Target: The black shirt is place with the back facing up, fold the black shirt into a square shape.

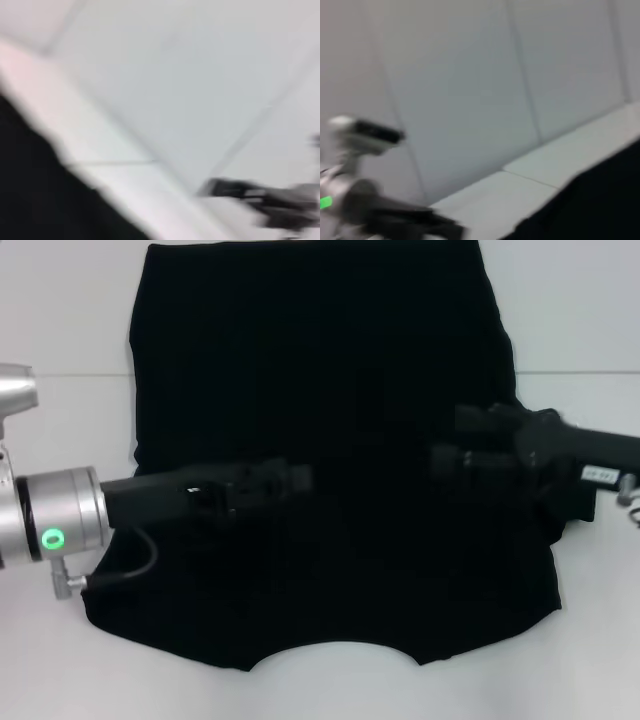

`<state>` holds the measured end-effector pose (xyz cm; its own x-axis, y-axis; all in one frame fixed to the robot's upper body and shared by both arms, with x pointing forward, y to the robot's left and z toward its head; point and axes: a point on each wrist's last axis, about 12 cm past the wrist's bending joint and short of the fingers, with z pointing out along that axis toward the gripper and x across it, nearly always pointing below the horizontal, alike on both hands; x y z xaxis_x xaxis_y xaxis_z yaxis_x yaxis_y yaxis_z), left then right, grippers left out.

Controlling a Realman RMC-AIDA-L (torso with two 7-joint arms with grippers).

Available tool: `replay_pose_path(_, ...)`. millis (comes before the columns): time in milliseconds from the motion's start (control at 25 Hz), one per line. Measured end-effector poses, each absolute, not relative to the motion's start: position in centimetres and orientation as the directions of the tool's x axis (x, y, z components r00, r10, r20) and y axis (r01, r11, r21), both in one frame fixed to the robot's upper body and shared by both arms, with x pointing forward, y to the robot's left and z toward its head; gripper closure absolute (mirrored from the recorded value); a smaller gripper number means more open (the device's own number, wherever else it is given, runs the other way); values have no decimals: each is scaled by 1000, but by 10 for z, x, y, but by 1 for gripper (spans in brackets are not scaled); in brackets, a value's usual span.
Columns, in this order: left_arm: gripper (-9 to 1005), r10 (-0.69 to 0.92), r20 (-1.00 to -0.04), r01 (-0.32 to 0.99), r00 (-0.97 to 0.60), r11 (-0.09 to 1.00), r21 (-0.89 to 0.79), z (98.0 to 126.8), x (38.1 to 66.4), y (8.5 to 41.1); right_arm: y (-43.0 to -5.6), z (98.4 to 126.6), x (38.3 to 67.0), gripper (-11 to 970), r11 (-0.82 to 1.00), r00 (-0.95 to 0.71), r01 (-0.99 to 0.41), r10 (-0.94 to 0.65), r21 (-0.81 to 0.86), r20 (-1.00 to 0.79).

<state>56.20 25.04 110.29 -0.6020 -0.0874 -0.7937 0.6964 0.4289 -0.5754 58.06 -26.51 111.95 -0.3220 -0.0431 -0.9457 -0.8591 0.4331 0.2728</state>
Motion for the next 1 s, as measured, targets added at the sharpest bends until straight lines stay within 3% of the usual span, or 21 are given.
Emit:
replay_pose_path(160, 495, -105, -863, 816, -495, 285, -503, 1101, 545, 237, -289, 1125, 593, 34, 530, -467, -748, 9, 400, -884)
replay_pose_path(240, 450, -92, -889, 853, -448, 254, -456, 1096, 539, 230, -302, 1126, 598, 34, 579, -540, -676, 33, 457, -841)
replay_pose_path(440, 212, -5, -929, 909, -371, 201, -364, 1088, 529, 218, -327, 1124, 606, 34, 687, -692, -486, 75, 540, -718)
replay_pose_path(680, 48, 122, -952, 957, -281, 114, -267, 1081, 521, 207, -343, 1123, 610, 34, 762, -781, -332, 109, 557, -615)
replay_pose_path(1000, 47, 244, -951, 982, -189, 27, -188, 1077, 518, 201, -360, 1117, 610, 34, 832, -838, -153, 176, 533, -516)
